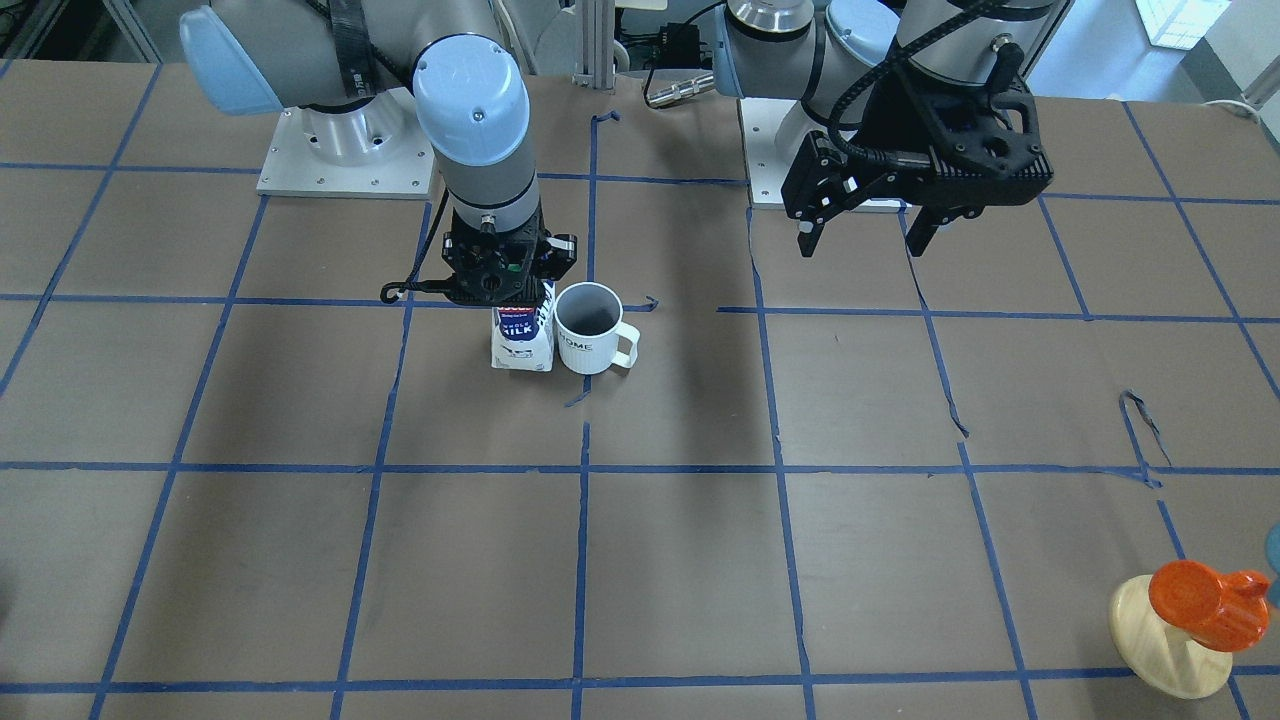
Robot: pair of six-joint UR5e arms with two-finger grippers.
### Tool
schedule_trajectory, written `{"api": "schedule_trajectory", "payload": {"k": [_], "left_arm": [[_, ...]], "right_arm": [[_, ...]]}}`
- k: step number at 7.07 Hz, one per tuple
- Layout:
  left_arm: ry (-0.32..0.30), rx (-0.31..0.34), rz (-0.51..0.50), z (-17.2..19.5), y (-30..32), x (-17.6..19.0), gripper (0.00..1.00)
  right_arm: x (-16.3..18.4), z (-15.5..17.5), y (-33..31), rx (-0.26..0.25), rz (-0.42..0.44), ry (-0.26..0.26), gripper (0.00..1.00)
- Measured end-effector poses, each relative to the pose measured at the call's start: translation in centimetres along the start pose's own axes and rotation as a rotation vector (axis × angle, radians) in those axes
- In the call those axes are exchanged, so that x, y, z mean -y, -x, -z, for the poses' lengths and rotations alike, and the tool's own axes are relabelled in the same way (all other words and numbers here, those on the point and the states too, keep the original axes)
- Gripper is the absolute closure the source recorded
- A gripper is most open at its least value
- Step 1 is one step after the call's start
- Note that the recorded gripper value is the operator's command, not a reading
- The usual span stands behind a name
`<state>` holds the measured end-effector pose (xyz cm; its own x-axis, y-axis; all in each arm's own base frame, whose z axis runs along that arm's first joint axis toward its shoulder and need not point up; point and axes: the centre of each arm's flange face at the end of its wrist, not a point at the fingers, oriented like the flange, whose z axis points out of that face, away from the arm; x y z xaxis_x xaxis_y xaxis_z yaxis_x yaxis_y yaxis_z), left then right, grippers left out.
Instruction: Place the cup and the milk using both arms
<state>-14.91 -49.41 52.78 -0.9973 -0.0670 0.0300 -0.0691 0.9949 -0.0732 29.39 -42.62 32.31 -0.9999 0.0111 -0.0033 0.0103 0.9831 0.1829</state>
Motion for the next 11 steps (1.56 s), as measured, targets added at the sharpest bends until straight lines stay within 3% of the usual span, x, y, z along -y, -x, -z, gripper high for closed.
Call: {"api": "schedule_trajectory", "payload": {"k": [1, 3, 5, 8, 11], "left_arm": [[-0.002, -0.001, 0.004, 0.1, 0.2, 0.1, 0.00], [-0.002, -0.004, 0.015, 0.2, 0.7, 0.3, 0.00], [0.000, -0.007, 0.017, 0.1, 0.8, 0.3, 0.00], [0.003, -0.006, 0.019, 0.0, 0.8, 0.2, 0.00], [0.003, -0.007, 0.018, -0.1, 0.8, 0.2, 0.00]], "right_arm": [[-0.1, -0.3, -0.1, -0.009, 0.002, -0.003, 0.00], [0.6, 0.6, -0.6, -0.037, 0.009, -0.059, 0.00], [3.1, 6.1, -1.2, -0.011, 0.022, -0.167, 0.00], [7.3, 15.3, -8.8, -0.007, -0.001, -0.218, 0.00], [8.5, 18.9, -16.6, -0.018, -0.014, -0.257, 0.00]]}}
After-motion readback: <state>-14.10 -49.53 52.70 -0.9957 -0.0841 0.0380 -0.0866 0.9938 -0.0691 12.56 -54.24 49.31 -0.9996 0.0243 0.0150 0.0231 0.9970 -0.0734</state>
